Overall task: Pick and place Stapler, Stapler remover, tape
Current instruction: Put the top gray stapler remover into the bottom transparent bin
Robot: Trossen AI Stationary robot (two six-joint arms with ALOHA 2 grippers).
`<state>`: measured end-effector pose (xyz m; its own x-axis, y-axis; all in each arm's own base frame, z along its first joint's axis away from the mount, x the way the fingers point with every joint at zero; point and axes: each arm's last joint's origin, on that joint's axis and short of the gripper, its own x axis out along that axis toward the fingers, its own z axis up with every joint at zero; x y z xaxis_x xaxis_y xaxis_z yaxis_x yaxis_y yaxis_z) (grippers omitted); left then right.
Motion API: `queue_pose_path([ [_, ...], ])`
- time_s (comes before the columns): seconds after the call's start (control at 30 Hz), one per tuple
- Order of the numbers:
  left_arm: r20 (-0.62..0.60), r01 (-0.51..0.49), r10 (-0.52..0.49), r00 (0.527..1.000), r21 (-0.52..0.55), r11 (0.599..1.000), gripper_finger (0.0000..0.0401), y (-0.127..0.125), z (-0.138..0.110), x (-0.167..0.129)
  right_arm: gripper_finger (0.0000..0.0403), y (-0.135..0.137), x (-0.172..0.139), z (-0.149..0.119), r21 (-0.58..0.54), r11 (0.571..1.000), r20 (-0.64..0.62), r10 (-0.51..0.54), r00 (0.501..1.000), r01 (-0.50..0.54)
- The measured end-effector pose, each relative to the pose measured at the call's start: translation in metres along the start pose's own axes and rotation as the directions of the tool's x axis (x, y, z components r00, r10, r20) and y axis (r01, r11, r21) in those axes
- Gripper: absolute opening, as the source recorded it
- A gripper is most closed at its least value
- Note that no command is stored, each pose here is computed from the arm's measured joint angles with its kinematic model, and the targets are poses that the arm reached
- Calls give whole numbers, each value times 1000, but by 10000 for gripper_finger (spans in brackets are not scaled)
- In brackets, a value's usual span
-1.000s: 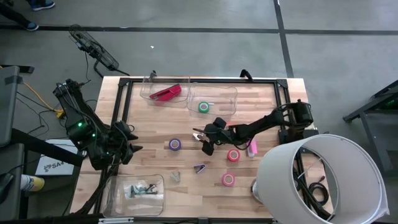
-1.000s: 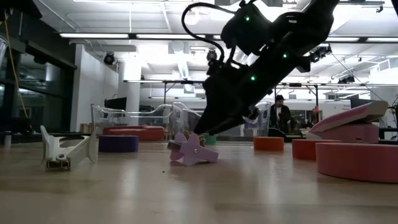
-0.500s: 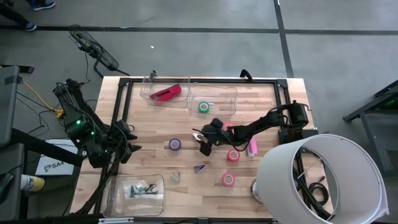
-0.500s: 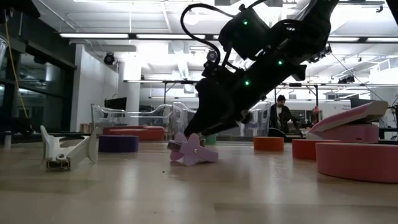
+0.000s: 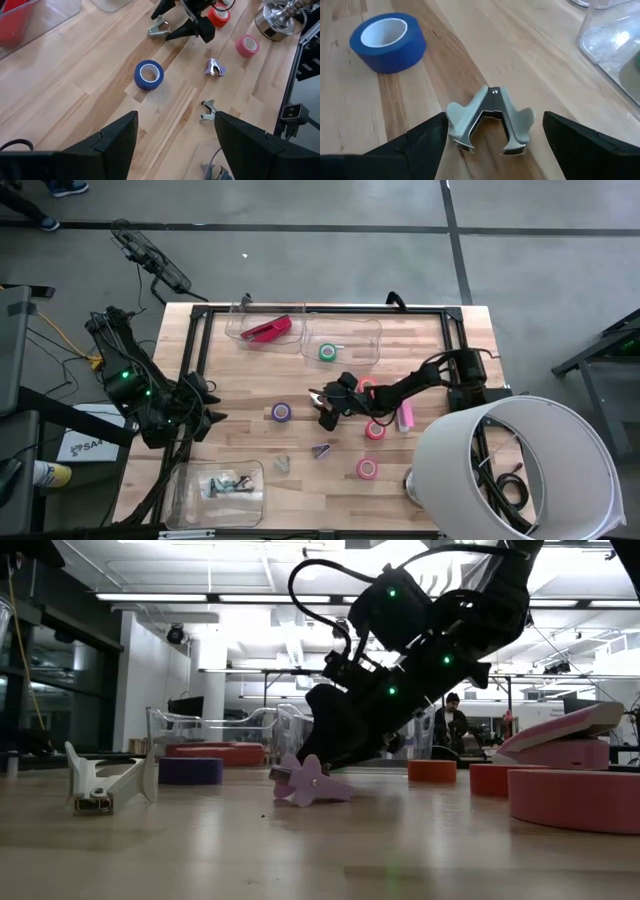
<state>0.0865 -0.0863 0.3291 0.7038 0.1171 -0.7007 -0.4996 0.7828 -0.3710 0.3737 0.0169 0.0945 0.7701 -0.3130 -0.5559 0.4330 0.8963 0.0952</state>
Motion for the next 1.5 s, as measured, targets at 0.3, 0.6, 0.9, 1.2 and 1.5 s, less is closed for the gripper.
queue_pose_path([
  [0.3,0,0,0,1000,-7,1000,259,0,0,0,294,1,-1,-4,-33,999,-41,16,999,-18],
  [0.6,0,0,0,1000,-8,1000,259,0,0,0,208,2,-1,-2,-29,999,-21,37,999,-38],
  [0.9,-1,0,0,1000,-8,1000,259,0,0,0,142,3,-1,-1,-24,998,-15,53,998,-53],
  [1.2,2,1,0,1000,-8,1000,259,0,0,0,78,5,-9,10,-15,994,-6,109,994,-109],
  [1.5,71,-3,4,997,-10,1000,259,0,2,0,78,0,-34,45,17,984,57,178,982,-179],
])
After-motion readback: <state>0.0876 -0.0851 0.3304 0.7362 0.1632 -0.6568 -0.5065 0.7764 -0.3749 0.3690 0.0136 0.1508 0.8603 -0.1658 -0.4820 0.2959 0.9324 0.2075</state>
